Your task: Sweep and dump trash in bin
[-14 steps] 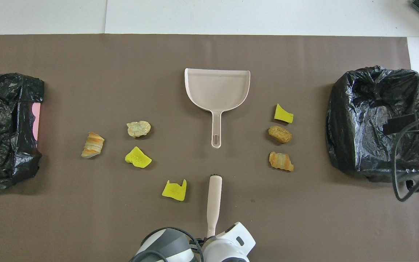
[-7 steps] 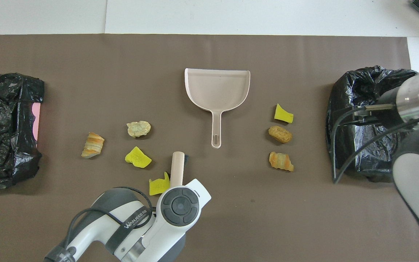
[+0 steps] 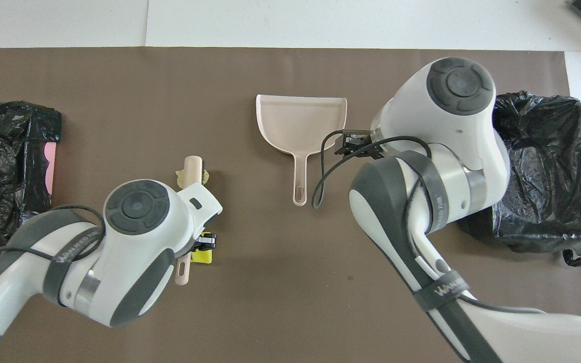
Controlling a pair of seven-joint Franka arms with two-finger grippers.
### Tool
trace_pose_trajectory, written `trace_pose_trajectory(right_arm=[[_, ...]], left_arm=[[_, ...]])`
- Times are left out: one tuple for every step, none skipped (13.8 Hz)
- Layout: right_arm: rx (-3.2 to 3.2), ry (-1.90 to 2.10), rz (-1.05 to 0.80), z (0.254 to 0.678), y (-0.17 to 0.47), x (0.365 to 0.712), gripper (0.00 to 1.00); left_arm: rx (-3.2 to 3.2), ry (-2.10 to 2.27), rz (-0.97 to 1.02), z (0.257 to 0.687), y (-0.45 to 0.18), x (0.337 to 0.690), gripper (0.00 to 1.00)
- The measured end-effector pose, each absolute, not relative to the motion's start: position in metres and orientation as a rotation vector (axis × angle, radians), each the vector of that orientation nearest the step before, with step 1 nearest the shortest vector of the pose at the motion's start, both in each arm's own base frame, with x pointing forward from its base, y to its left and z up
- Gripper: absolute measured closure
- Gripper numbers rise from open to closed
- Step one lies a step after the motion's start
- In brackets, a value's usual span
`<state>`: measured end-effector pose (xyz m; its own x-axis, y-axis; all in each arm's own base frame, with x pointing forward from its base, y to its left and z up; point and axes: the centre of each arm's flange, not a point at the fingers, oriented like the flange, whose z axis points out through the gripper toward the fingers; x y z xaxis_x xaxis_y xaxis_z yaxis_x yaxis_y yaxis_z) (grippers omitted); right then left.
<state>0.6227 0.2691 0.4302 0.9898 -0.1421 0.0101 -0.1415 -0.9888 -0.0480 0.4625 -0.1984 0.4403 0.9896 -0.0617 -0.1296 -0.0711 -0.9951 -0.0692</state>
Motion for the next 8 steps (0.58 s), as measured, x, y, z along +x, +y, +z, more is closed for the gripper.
trace_pose_trajectory(right_arm=[[-3.083, 0.227, -0.03, 0.418, 0.286, 0.624, 0.0], [-3.076, 0.236, -0.045, 0.406, 0.301, 0.624, 0.0], [-3.065, 0.232, -0.07, 0.397, 0.317, 0.623, 0.0], [-3.057, 0.214, -0.09, 0.389, 0.331, 0.62, 0.0], [-3.057, 0.188, -0.09, 0.382, 0.344, 0.615, 0.0], [-3.064, 0.164, -0.076, 0.375, 0.355, 0.609, 0.0], [-3.072, 0.147, -0.061, 0.368, 0.361, 0.603, 0.0], [-3.08, 0.136, -0.043, 0.362, 0.364, 0.598, 0.0]], left_arm=[[-3.067, 0.054, 0.189, 0.444, -0.177, 0.47, 0.74], [-3.071, 0.007, 0.193, 0.444, -0.154, 0.478, 0.74], [-3.075, -0.016, 0.201, 0.443, -0.128, 0.486, 0.74], [-3.08, -0.024, 0.209, 0.441, -0.102, 0.492, 0.74], [-3.086, -0.034, 0.215, 0.439, -0.075, 0.497, 0.74], [-3.092, -0.051, 0.219, 0.437, -0.05, 0.501, 0.74], [-3.096, -0.075, 0.218, 0.434, -0.03, 0.503, 0.74], [-3.093, -0.099, 0.216, 0.429, -0.014, 0.503, 0.74]])
